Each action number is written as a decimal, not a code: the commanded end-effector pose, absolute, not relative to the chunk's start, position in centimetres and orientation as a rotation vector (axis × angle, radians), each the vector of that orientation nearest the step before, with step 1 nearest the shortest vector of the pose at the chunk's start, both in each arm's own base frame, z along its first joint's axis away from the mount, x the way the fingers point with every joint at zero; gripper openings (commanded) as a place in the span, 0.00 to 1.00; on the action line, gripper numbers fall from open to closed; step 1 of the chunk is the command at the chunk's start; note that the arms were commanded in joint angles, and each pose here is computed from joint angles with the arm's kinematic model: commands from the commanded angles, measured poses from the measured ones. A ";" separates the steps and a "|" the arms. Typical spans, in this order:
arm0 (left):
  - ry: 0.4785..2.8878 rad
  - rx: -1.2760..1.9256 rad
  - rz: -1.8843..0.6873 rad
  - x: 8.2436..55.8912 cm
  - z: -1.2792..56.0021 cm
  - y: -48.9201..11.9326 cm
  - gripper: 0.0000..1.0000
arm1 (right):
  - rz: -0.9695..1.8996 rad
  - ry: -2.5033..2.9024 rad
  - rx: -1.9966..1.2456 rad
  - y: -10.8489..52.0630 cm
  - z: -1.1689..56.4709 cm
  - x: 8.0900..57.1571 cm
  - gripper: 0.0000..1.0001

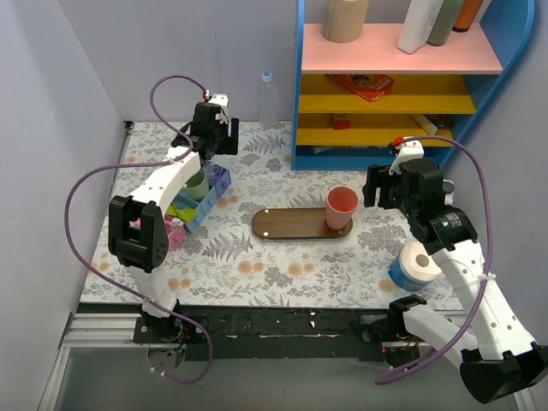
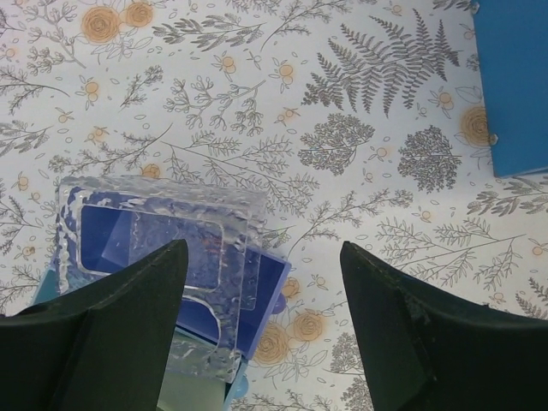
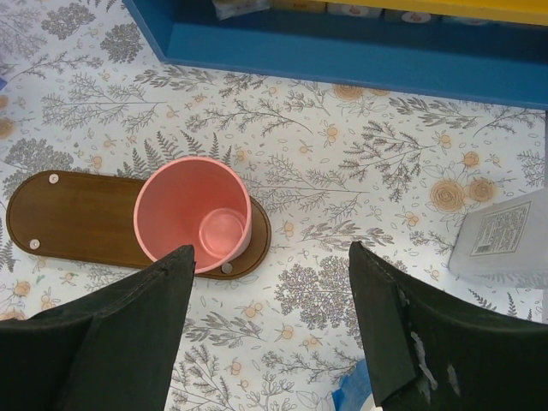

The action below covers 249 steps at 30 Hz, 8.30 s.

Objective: Prepare toiletry sets of a toothbrush and toothpaste on the tray

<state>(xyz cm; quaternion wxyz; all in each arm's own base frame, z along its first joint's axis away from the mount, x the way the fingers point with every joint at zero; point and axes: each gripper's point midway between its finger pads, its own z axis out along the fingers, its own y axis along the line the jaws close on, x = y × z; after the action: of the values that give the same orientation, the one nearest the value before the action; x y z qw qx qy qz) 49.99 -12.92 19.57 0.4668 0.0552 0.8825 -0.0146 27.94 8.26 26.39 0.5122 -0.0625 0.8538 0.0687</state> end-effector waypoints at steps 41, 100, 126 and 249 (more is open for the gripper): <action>2.217 0.078 0.060 51.4 17.6 -10.7 0.24 | 0.150 2.059 -0.149 8.2 25.4 28.4 0.79; 2.268 0.024 -0.071 46.5 24.7 -22.7 0.00 | 0.143 2.016 -0.131 7.7 26.0 27.9 0.79; 2.560 0.016 0.114 33.8 16.9 -30.5 0.00 | 0.136 1.935 -0.131 6.6 27.3 25.6 0.79; 1.816 -0.169 -0.121 42.4 27.9 -8.9 0.86 | 0.448 2.335 -0.455 35.2 16.2 27.5 0.49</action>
<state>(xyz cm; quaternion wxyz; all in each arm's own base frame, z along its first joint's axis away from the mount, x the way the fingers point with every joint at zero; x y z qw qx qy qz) 42.86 -9.81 25.09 0.5768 -0.0664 0.8123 -0.0558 26.39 33.83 14.09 0.3275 -0.1958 0.9106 0.1586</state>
